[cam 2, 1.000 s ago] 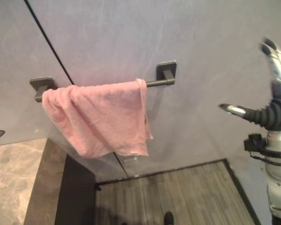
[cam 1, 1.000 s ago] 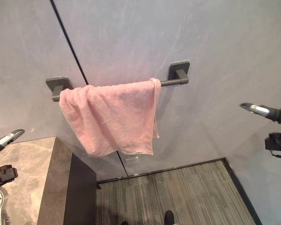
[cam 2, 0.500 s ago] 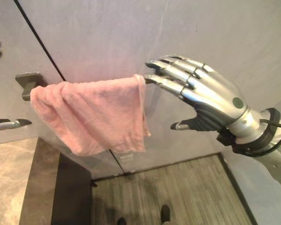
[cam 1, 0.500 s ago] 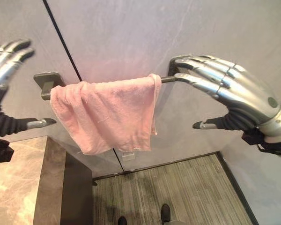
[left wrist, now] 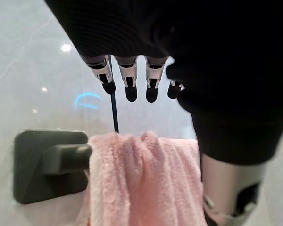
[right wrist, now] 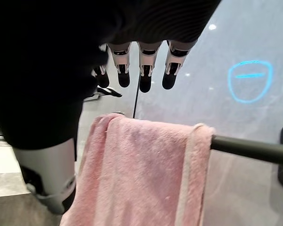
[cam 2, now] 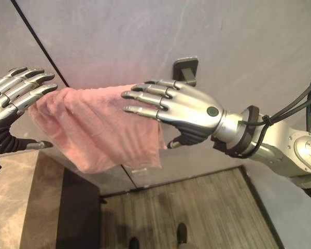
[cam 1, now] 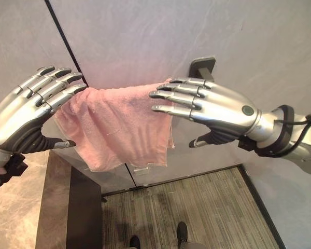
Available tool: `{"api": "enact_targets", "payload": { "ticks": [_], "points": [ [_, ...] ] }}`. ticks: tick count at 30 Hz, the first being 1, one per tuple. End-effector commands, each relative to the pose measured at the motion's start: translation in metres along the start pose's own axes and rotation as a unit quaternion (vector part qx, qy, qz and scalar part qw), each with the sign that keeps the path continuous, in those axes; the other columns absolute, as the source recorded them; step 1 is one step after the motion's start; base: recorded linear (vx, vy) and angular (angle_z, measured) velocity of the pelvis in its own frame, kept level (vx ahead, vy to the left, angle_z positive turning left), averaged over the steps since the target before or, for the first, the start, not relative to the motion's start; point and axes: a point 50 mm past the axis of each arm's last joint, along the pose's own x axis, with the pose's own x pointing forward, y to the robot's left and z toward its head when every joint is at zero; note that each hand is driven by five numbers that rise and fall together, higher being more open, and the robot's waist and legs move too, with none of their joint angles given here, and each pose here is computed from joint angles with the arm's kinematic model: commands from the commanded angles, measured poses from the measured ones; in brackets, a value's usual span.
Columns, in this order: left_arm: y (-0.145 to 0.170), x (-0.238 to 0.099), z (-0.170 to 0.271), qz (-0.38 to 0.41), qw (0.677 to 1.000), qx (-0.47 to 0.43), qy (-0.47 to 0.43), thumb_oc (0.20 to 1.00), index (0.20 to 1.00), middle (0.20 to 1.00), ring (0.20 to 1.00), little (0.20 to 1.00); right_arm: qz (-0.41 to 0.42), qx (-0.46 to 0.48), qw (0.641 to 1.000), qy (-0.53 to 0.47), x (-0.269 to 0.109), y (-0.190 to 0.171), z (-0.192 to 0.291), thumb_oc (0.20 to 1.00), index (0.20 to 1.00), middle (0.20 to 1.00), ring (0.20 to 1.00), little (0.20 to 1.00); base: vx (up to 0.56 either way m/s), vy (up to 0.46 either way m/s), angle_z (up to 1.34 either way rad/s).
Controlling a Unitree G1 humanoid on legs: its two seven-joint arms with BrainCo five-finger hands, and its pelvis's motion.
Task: Put brush and paste in cup on sink, flatten towel.
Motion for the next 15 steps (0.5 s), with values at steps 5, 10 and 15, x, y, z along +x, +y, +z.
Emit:
{"api": "enact_targets", "payload": {
  "ticks": [5,10,15],
  "points": [
    [-0.005,0.002,-0.007,-0.019,1.0,0.009,0.007,1.0,1.0,1.0,1.0,1.0,-0.023,0.034,0.999,-0.011,0.021,0.007,-0.002,1.0,1.0,1.0,1.0,1.0,0.03,-0.008,-0.11],
    [-0.009,0.002,-0.008,-0.028,1.0,0.001,0.011,1.0,1.0,1.0,1.0,1.0,0.024,0.038,0.999,0.007,0.023,0.024,-0.01,1.0,1.0,1.0,1.0,1.0,0.01,-0.01,-0.05],
    [-0.012,0.004,-0.01,-0.031,0.999,-0.006,0.017,1.0,1.0,1.0,1.0,1.0,0.103,0.037,0.993,0.042,0.022,0.046,-0.027,1.0,1.0,1.0,1.0,1.0,0.02,-0.03,0.02]
  ]
}}
